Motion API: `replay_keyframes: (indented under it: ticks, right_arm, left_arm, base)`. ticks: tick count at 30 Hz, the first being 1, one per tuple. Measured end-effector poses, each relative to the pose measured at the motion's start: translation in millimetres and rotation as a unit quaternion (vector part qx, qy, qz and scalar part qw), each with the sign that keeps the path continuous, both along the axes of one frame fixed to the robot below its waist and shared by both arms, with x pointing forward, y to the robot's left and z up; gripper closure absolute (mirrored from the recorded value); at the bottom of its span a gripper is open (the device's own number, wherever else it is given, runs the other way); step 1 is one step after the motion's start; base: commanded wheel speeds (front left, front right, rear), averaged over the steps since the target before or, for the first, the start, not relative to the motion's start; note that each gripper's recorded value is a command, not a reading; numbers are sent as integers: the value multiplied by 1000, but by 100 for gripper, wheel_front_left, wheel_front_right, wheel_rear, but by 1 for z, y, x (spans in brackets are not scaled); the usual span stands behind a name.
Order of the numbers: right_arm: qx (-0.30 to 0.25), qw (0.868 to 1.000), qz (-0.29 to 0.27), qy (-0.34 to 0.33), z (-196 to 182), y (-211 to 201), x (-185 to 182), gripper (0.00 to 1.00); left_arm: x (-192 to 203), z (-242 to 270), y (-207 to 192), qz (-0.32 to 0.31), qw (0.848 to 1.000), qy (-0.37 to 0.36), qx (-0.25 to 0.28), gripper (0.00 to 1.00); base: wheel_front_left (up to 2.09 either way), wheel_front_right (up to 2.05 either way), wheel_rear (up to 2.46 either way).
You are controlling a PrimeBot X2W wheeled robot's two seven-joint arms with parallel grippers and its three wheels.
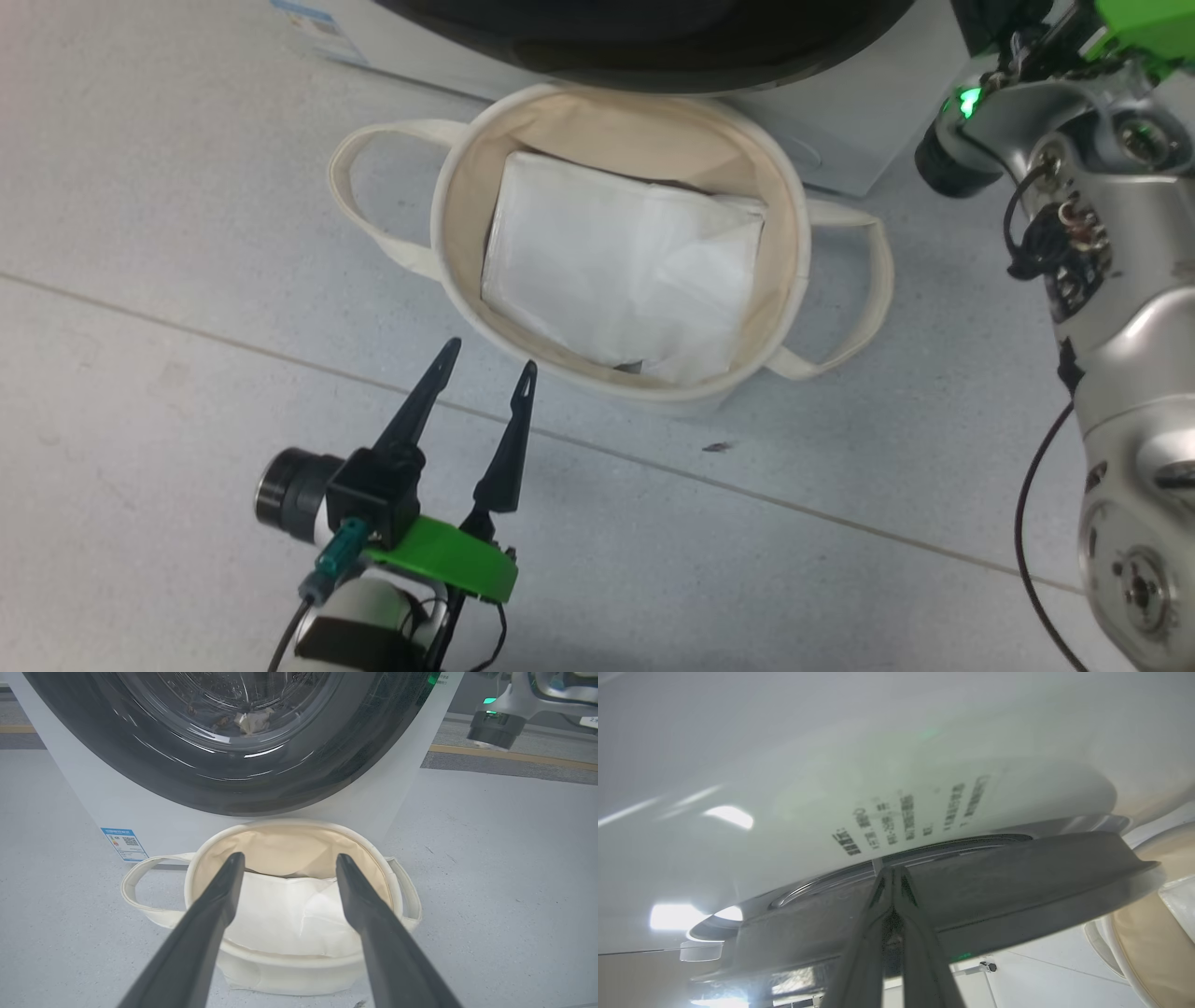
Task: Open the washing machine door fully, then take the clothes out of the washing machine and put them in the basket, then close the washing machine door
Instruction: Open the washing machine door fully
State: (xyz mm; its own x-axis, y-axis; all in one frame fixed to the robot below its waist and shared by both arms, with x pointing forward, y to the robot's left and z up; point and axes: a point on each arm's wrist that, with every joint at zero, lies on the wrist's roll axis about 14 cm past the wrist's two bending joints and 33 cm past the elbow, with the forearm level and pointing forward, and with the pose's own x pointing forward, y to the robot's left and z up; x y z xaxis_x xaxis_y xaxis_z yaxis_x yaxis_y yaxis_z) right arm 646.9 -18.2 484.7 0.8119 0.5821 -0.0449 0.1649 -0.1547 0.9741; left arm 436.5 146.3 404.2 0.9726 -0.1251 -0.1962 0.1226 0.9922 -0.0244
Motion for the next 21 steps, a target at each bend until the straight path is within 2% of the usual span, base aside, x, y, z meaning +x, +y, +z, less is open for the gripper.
replay_keyframes:
  ticks: [5, 9, 13, 21]
  right_arm:
    - [7, 1000, 5, 0, -1, 7, 15, 100]
    - [13, 999, 32, 8, -10, 17, 18, 100]
    - [1, 996, 88, 34, -28, 33, 3, 100]
    - [-16, 985, 167, 42, -32, 65, -38, 100]
  left_arm:
    - [9, -3, 1, -1, 1000, -1, 7, 0]
    - [15, 1, 2, 1, 1000, -10, 9, 0]
    - [16, 4, 4, 4, 1000, -13, 10, 0]
    - [17, 19, 8, 13, 999, -32, 9, 0]
  base:
    - [0, 0, 0]
    - [0, 0, 0]
    - [0, 0, 0]
    - [0, 0, 0]
